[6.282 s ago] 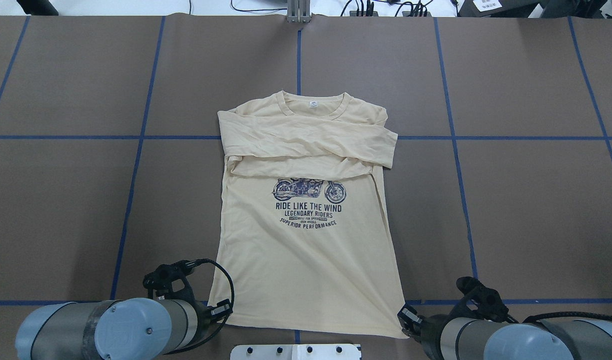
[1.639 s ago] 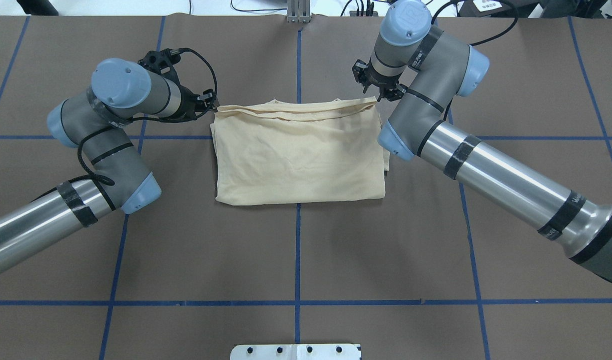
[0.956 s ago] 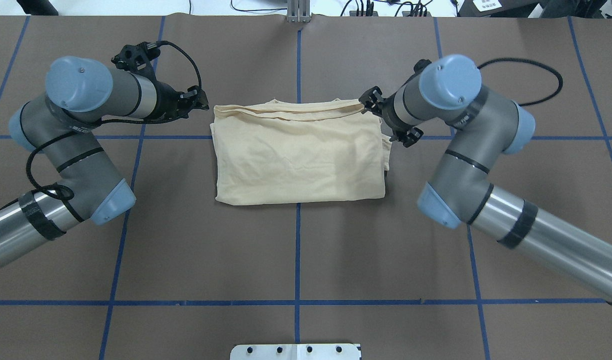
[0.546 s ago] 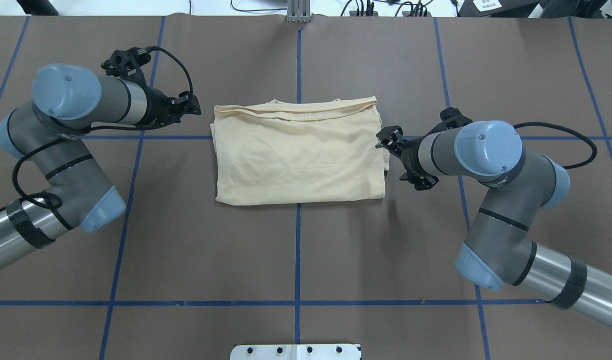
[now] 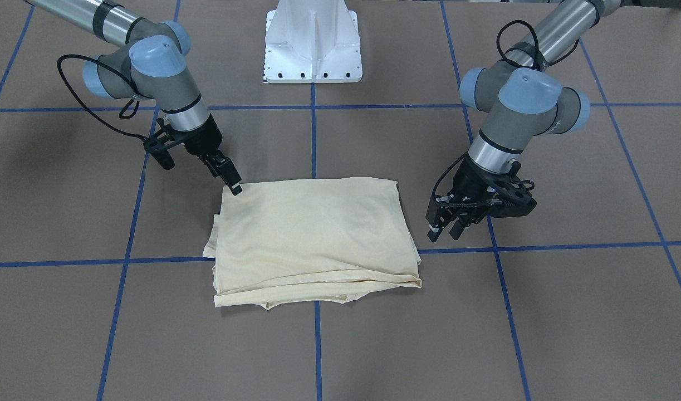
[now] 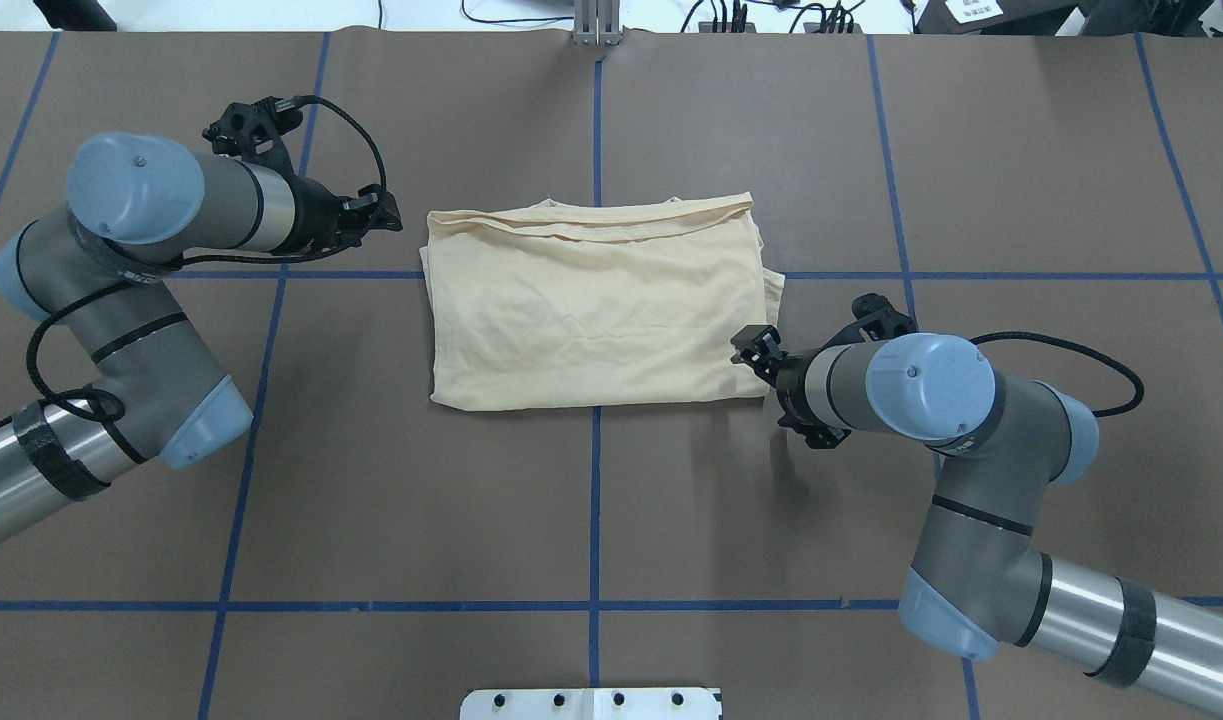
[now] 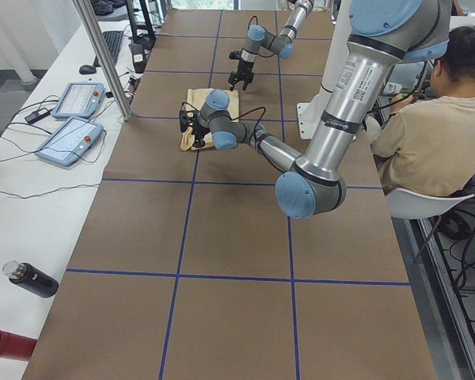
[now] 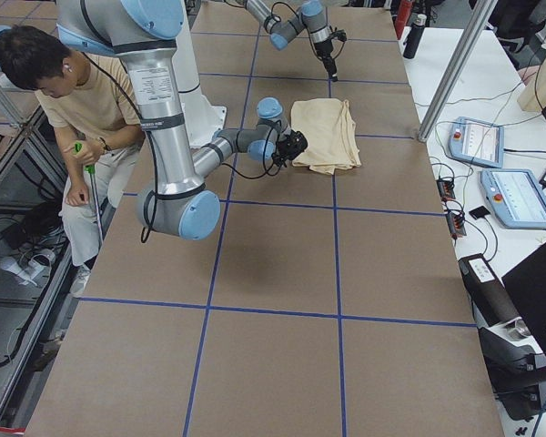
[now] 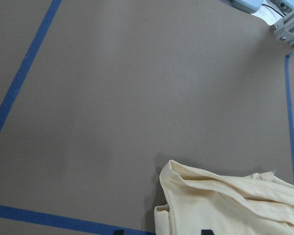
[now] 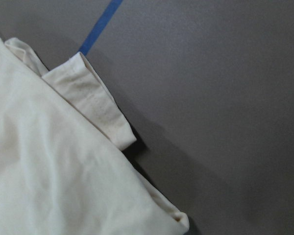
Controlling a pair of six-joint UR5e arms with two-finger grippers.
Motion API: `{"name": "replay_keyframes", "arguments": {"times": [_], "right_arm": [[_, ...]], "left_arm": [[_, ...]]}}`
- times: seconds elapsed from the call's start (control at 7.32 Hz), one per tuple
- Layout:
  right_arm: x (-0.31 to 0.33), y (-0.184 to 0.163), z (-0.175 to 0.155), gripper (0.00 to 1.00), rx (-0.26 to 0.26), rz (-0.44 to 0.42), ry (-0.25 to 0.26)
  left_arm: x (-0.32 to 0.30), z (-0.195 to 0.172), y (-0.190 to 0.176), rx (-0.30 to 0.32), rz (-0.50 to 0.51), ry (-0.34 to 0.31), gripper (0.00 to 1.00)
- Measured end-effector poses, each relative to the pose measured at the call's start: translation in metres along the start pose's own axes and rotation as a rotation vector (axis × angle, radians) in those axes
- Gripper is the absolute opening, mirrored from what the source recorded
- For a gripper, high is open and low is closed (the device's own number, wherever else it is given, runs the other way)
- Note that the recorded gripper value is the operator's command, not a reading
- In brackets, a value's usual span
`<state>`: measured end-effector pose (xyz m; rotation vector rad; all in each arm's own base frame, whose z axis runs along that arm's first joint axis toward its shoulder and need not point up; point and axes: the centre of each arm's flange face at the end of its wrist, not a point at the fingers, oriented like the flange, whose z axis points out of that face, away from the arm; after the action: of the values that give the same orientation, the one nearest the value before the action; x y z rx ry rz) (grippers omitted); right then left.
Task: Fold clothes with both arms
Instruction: 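Grasp the side edge of the folded shirt with the right gripper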
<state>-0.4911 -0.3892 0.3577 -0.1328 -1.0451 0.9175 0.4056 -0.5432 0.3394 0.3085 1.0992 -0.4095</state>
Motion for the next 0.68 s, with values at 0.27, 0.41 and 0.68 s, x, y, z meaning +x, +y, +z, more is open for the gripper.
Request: {"name": "replay_keyframes", "arguments": {"times": [0.27,0.41,0.68], "right_arm": [[0.0027,0.0037,0.0025,0.66,0.001,-0.003,0.007],[0.0037,0.0022,0.0028,0.66,0.004,-0.002,0.01],[0.0005,-0.0041,0.0004,0.66,0.014,0.004,0.012]], "left_arm": [[-0.0007,0.0032,0.0035,0.005,0.002,-0.005,0.61],[-0.0016,0.0048,0.004,0.012,0.003,-0.01,0.61],[-0.0042,0.0077,0.0056,0.02,0.003,-0.019,0.61]]}}
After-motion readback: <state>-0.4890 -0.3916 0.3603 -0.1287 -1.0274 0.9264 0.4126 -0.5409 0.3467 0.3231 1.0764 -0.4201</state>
